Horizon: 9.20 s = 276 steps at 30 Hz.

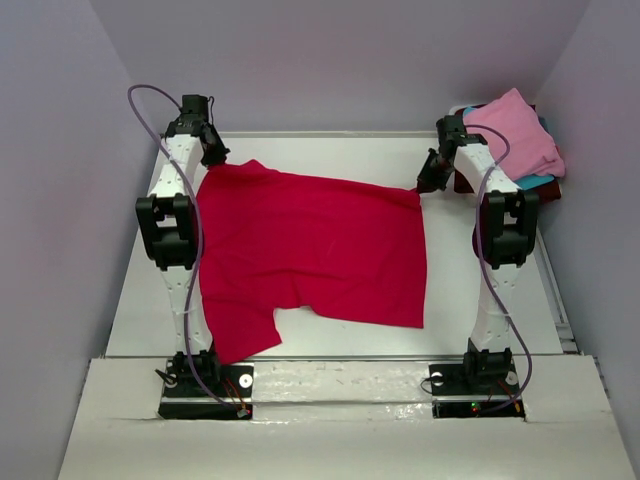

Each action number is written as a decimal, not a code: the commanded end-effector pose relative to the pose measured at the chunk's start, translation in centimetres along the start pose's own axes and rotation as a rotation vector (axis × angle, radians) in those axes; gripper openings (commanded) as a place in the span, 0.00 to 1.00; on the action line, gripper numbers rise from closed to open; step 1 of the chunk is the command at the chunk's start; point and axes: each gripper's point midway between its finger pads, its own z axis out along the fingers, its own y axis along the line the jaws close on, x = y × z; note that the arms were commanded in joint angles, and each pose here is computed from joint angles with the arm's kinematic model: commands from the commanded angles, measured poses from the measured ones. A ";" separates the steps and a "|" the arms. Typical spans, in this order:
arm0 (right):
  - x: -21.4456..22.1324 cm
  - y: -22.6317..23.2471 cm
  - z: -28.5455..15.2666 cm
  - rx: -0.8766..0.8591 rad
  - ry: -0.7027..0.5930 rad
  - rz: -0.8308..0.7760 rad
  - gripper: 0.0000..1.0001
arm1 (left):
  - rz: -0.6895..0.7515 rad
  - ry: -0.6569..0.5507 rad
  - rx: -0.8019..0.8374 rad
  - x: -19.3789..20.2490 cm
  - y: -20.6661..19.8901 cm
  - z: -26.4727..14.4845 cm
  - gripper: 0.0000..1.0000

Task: Fold and stack the t-shirts
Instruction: Fold the tshirt

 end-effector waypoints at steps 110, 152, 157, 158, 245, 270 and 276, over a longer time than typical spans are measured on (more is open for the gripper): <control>7.2 -6.6 -5.4 0.117 0.123 0.046 0.07 | -0.168 0.110 -0.068 9.2 6.7 -10.0 0.06; 6.9 -7.0 -4.0 0.128 0.166 -0.034 0.46 | -0.218 0.112 -0.060 10.0 6.6 -10.5 0.06; 5.2 -6.6 -3.3 0.145 0.128 -0.016 0.42 | -0.214 0.113 -0.052 10.0 6.5 -10.5 0.06; 5.0 -6.4 -3.2 0.141 0.125 -0.013 0.41 | -0.212 0.111 -0.051 10.0 6.5 -10.6 0.06; 13.2 -7.3 -1.2 0.200 0.339 -0.072 0.31 | -0.202 0.132 -0.023 10.6 6.1 -9.6 0.43; 8.2 -4.8 0.5 0.204 0.274 -0.071 0.31 | -0.171 0.191 -0.062 7.7 4.2 -1.7 0.50; 7.2 -5.2 0.5 0.204 0.262 -0.057 0.32 | -0.174 0.146 -0.128 5.7 4.8 -0.9 0.50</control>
